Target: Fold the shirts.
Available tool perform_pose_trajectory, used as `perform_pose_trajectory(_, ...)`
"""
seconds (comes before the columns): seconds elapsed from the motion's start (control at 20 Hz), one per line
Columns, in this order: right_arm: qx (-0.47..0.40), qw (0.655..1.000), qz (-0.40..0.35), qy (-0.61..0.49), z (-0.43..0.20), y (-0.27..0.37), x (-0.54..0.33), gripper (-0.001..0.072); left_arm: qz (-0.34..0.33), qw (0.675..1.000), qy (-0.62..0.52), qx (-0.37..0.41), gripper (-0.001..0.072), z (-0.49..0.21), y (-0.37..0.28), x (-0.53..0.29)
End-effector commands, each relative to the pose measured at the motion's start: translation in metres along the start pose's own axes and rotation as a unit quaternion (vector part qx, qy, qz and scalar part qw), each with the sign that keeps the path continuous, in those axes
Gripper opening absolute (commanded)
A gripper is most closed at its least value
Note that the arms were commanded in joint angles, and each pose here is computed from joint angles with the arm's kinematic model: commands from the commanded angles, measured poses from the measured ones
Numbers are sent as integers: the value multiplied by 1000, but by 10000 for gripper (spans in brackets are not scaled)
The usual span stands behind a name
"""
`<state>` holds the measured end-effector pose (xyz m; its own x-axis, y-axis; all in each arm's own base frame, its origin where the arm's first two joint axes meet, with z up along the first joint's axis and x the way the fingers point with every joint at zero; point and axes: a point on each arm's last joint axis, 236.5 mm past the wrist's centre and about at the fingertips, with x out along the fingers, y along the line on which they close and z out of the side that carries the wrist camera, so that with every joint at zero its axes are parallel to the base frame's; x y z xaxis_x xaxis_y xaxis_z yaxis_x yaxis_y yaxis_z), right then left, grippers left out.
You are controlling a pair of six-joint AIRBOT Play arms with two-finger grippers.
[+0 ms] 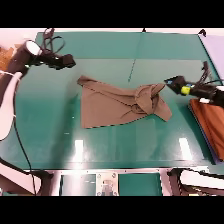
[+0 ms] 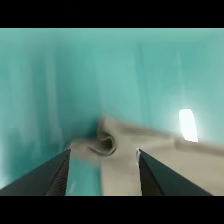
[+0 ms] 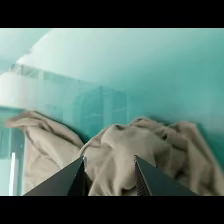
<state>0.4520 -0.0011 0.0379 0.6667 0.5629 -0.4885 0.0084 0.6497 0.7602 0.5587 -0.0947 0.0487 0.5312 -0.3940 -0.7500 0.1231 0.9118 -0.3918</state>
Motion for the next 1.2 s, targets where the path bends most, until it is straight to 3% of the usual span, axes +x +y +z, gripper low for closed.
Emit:
perform_pose_trajectory(0.0,30,999,-27,15,17,-25,-55,360,6,980,168,-108,479,-69,37,-38)
perform_pose_trajectory(0.15,93,994,-49,-2,8,-68,-87,361,20,933,314,-175,479,-154,50,-48)
perform_pose_trajectory(0.35,132,990,-51,12,-20,-87,-84,363,10,886,435,-160,479,-251,17,-25)
perform_pose_trajectory(0.8,132,990,-49,27,-30,-84,-76,366,-49,884,456,-86,478,-323,-84,23)
perform_pose_trajectory(0.85,132,990,-50,28,-30,-85,-76,415,-56,883,460,-79,460,-326,-91,22)
perform_pose_trajectory(0.9,131,990,-54,28,-31,-87,-76,484,-59,881,463,-71,218,-327,-92,21)
perform_pose_trajectory(0.95,127,989,-64,31,-33,-91,-77,502,-65,881,465,-61,32,-327,-91,20)
perform_pose_trajectory(1.15,123,987,-90,57,-46,-108,-76,502,-40,899,430,-73,27,-298,-57,23)
